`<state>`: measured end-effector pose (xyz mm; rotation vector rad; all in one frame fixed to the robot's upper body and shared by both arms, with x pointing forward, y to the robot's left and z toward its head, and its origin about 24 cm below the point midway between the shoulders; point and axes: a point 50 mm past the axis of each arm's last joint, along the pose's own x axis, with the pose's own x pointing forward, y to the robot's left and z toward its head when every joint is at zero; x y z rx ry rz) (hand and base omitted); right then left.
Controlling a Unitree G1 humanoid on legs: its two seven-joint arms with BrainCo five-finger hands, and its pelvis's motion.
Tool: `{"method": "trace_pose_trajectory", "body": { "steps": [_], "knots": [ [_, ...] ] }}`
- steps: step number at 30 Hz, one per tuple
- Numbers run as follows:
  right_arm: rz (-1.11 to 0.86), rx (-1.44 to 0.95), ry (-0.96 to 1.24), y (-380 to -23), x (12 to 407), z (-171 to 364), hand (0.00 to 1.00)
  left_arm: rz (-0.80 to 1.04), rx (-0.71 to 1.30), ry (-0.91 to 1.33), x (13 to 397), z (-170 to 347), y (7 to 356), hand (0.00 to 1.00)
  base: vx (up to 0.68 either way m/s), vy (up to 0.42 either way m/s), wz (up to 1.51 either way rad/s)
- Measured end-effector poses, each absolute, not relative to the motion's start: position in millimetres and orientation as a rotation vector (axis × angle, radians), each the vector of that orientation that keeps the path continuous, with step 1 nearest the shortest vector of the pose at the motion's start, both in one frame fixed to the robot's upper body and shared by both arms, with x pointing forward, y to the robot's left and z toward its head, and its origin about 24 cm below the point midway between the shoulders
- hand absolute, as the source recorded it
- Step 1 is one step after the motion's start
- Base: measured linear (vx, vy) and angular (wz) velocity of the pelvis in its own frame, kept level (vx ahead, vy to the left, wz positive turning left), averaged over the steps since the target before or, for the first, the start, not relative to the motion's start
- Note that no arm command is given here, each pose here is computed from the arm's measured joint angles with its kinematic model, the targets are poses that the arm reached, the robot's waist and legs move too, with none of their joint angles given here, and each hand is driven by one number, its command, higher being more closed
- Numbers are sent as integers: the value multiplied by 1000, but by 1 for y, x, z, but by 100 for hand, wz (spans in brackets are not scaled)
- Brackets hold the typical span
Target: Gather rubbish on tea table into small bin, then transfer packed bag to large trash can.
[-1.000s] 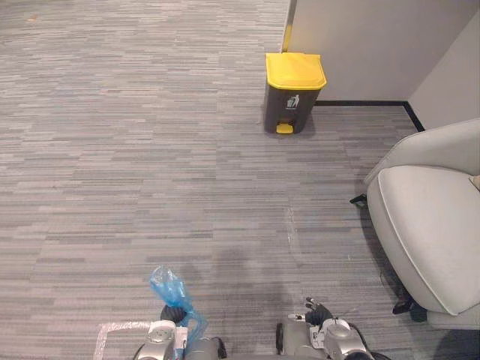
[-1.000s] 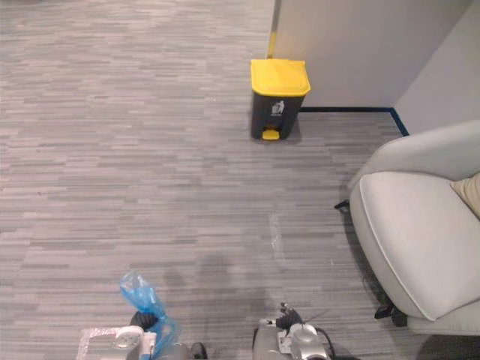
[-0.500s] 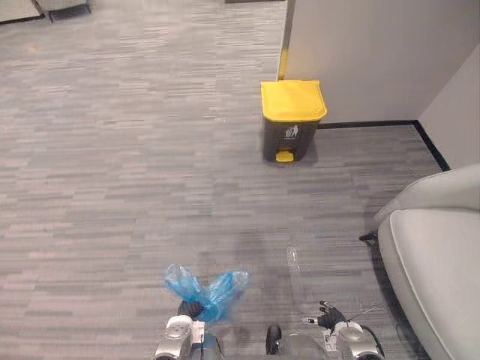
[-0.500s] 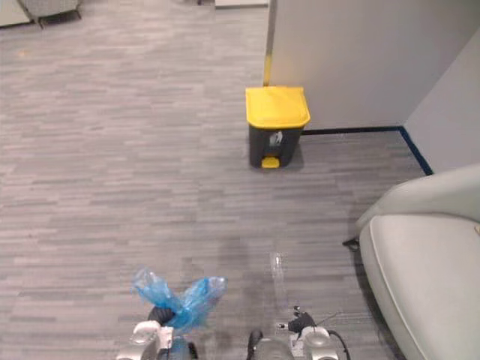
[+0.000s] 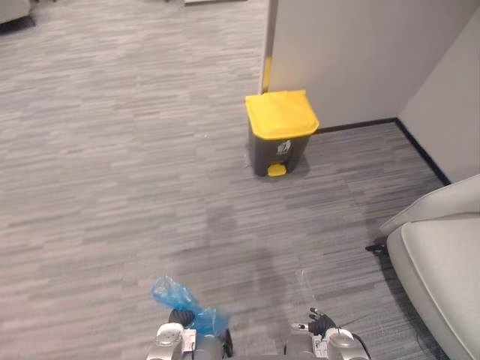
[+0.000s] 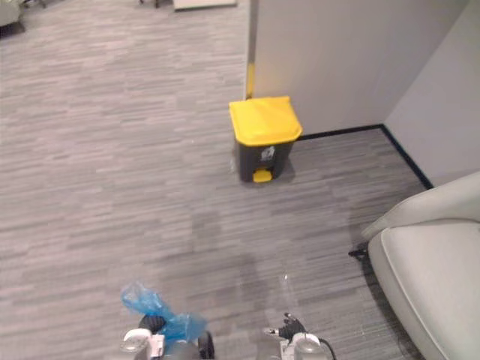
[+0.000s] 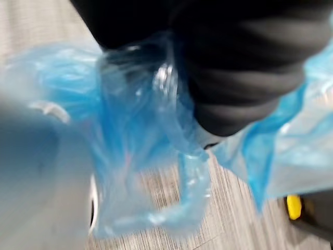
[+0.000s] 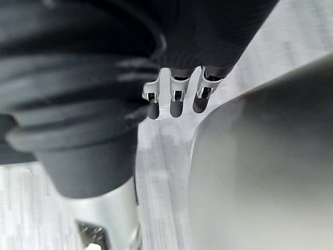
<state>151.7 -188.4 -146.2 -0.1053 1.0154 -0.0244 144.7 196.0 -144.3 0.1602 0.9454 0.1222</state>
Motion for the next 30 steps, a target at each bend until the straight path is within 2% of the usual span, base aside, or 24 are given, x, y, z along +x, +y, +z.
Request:
{"method": "trace_pose_trajectory", "body": {
  "steps": [4,7,12,15,22,26,30],
  "knots": [
    [5,-140,980,-188,162,-141,0,128,172,936,147,-142,201,100,408,-126,25],
    [-15,-188,975,-204,165,-138,0,114,131,943,146,-145,187,100,470,-158,15],
    [-61,-161,1031,-212,148,-144,0,116,84,936,148,-146,175,100,391,-184,32],
    [-63,-136,1049,-205,142,-147,0,111,38,926,148,-145,164,100,293,-36,-10],
    [-93,-125,1081,-209,130,-151,0,90,50,896,155,-142,161,100,323,153,-35],
    [-74,-105,1100,-200,126,-154,0,92,96,913,152,-143,174,100,414,222,-34],
    [-63,-104,1074,-199,134,-151,0,79,123,941,146,-146,177,100,421,197,-40]
  ]
}}
